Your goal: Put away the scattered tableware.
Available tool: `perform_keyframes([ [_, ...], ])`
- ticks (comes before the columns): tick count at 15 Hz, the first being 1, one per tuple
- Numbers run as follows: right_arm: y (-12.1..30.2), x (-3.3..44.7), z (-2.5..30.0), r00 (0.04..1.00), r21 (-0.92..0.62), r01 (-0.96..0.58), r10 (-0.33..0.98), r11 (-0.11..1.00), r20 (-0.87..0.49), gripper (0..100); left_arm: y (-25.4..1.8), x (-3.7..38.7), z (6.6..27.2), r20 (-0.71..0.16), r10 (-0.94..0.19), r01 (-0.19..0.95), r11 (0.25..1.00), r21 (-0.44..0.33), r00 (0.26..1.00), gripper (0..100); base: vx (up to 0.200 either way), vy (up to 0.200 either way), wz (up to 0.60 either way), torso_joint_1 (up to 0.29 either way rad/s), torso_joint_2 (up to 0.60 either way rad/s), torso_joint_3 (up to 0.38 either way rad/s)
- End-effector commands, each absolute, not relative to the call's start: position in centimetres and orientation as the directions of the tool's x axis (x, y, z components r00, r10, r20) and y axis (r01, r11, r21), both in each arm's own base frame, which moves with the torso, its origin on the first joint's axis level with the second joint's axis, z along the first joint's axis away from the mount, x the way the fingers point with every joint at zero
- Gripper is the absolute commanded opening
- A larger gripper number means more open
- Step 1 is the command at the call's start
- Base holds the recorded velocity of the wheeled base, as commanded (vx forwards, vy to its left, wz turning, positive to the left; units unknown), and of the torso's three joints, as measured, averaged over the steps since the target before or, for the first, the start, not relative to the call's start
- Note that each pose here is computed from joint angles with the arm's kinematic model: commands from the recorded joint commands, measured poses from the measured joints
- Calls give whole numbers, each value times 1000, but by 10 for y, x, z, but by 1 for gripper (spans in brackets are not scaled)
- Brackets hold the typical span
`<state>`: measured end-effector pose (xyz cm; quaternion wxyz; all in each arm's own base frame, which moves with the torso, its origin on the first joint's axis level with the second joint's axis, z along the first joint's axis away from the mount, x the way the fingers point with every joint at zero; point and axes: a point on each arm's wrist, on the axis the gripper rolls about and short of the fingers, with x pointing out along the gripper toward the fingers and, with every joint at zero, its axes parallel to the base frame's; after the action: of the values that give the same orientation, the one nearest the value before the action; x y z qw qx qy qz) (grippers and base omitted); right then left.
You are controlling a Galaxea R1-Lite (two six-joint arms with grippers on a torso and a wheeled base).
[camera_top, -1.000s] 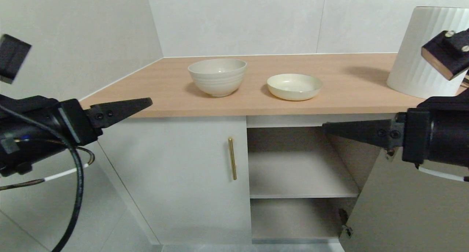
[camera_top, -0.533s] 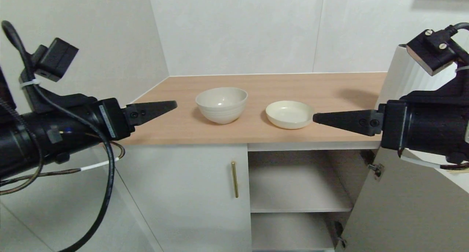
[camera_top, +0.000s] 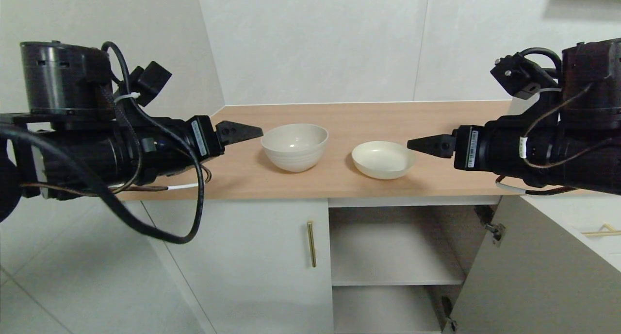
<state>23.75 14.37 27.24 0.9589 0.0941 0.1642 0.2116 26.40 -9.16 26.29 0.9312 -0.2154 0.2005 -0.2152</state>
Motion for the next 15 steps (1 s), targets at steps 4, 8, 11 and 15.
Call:
perform_keyframes([
  [4,156,261,264,865,281,-314,395,907,-309,100,-101,301,253,-313,-350,160,851,-499,883,100,0,0,0,0,0,0],
  [8,157,263,262,877,270,-284,363,920,-313,100,-112,339,222,-387,-215,23,895,-445,897,100,0,0,0,0,0,0],
  [11,157,263,262,877,272,-284,363,920,-313,100,-125,344,214,-404,-239,40,896,-442,883,100,0,0,0,0,0,0],
  [15,157,263,260,876,270,-283,362,920,-317,100,-132,350,209,-390,-253,59,893,-446,885,100,0,0,0,0,0,0],
])
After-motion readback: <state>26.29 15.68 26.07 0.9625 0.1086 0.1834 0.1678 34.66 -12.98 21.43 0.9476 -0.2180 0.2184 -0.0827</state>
